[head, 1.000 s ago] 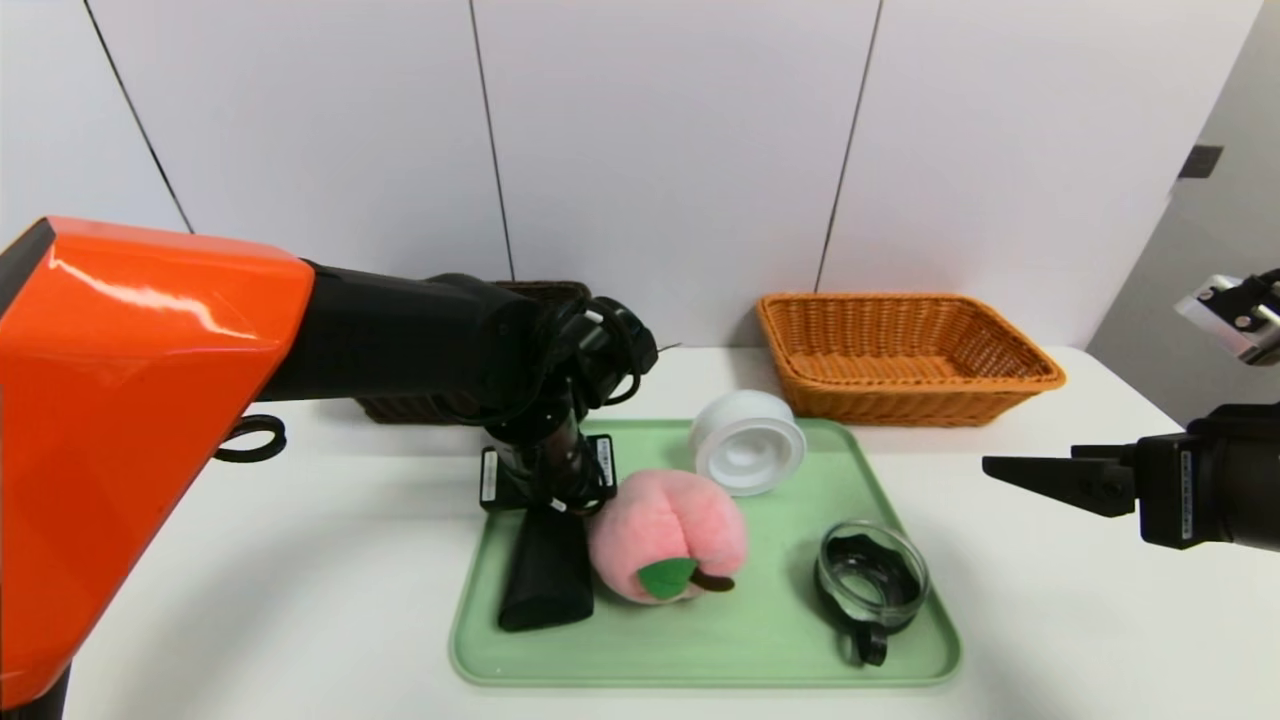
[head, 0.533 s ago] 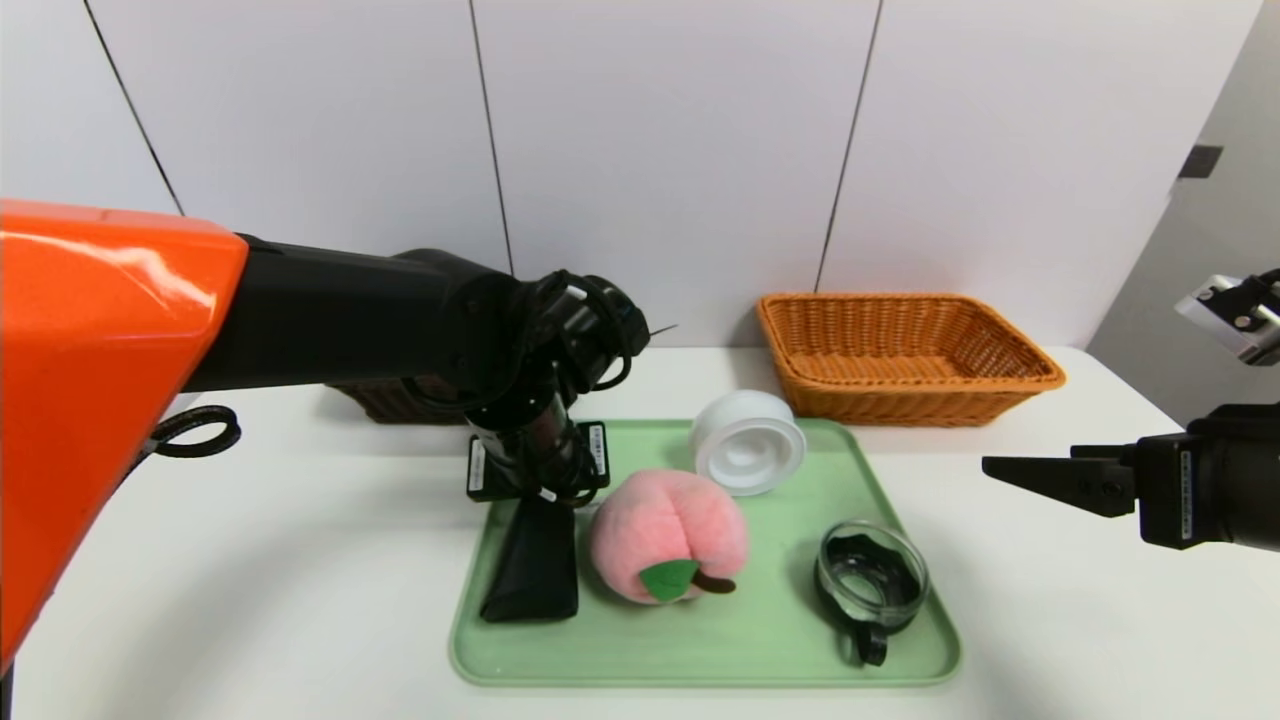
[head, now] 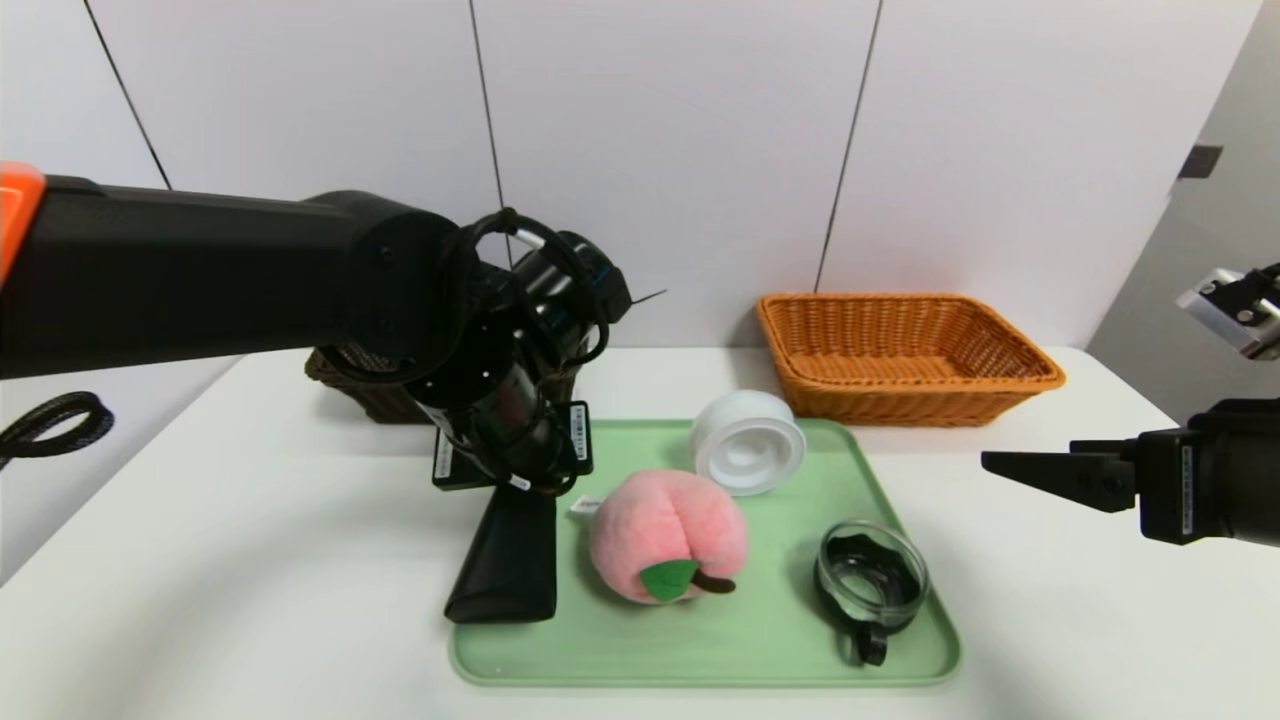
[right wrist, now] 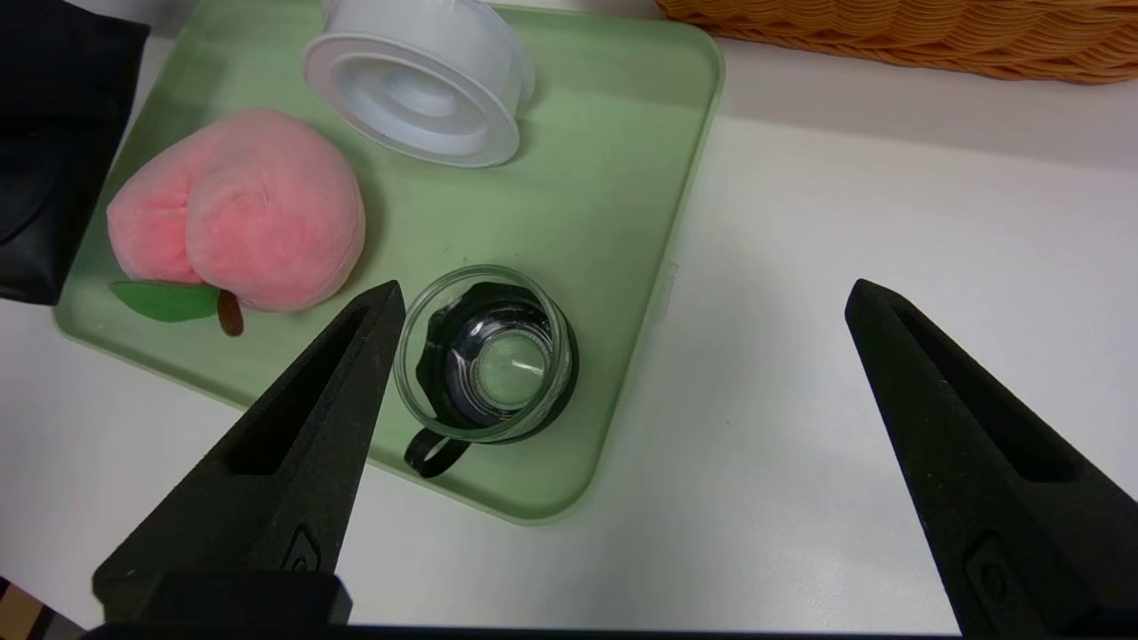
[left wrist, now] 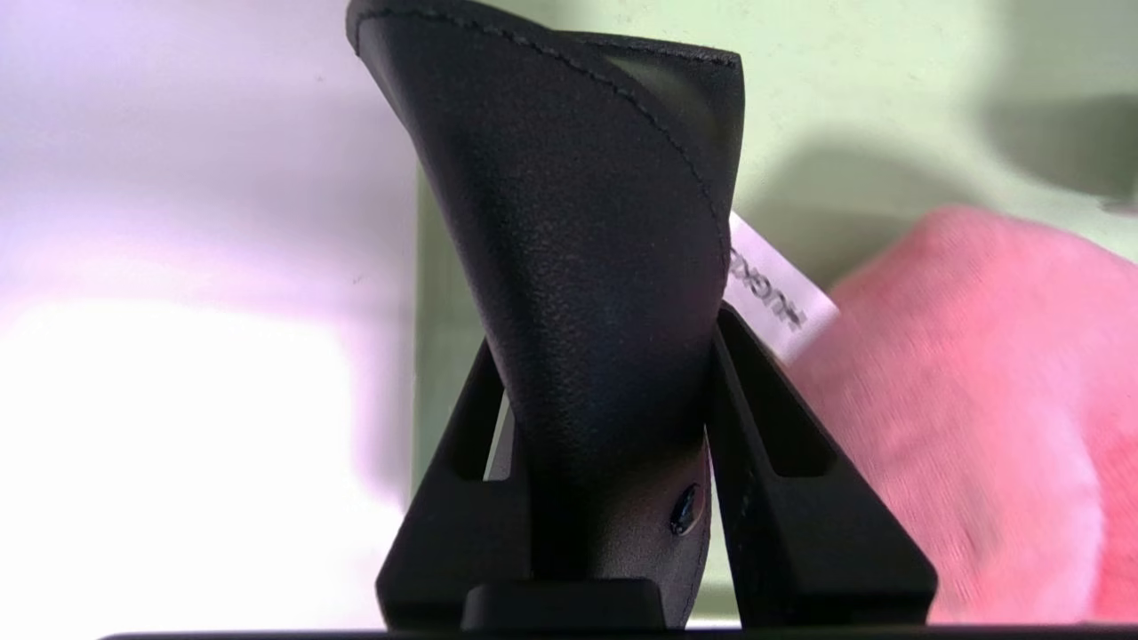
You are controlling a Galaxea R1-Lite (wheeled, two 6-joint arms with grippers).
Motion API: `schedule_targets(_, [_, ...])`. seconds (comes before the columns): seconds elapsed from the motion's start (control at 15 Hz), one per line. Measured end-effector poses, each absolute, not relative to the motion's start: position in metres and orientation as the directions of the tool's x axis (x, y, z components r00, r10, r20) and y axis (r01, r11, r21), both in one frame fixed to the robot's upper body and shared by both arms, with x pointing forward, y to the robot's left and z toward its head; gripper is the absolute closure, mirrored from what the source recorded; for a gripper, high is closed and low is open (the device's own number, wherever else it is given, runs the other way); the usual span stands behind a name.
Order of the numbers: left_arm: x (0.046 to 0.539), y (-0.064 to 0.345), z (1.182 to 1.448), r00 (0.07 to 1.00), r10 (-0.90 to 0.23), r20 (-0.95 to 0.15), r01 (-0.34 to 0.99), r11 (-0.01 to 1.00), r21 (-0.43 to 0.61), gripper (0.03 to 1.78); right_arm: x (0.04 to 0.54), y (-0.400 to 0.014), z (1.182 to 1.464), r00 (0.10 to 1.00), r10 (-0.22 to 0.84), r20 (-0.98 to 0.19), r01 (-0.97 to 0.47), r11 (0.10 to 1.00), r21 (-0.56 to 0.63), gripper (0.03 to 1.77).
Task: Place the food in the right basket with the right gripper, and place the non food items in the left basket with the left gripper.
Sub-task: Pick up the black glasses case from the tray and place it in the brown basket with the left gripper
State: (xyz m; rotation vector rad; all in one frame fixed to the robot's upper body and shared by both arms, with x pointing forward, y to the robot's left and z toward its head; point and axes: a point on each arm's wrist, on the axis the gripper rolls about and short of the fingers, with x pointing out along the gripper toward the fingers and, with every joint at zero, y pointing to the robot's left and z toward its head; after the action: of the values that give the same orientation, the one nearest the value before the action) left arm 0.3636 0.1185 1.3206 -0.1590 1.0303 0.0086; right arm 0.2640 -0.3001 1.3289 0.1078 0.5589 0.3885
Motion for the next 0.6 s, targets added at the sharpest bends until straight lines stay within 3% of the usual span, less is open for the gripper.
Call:
schedule_targets(0.27, [0.339,0.129,1.356,0.573,-0.139,-0.808,-0.013,0.984,-0.178,1.27,0.264,-0.300,1.329,0.778,0.387,-0.495,-0.330,0.922,0.203,0.09])
schedule_targets(0.6, [0.335,0.154,1.396,0.673,-0.178,-0.718,0.118,0.984,-0.134,1.27,0.264,-0.300,1.332,0.783,0.388,-0.486,-0.331,0.922,0.202,0.09])
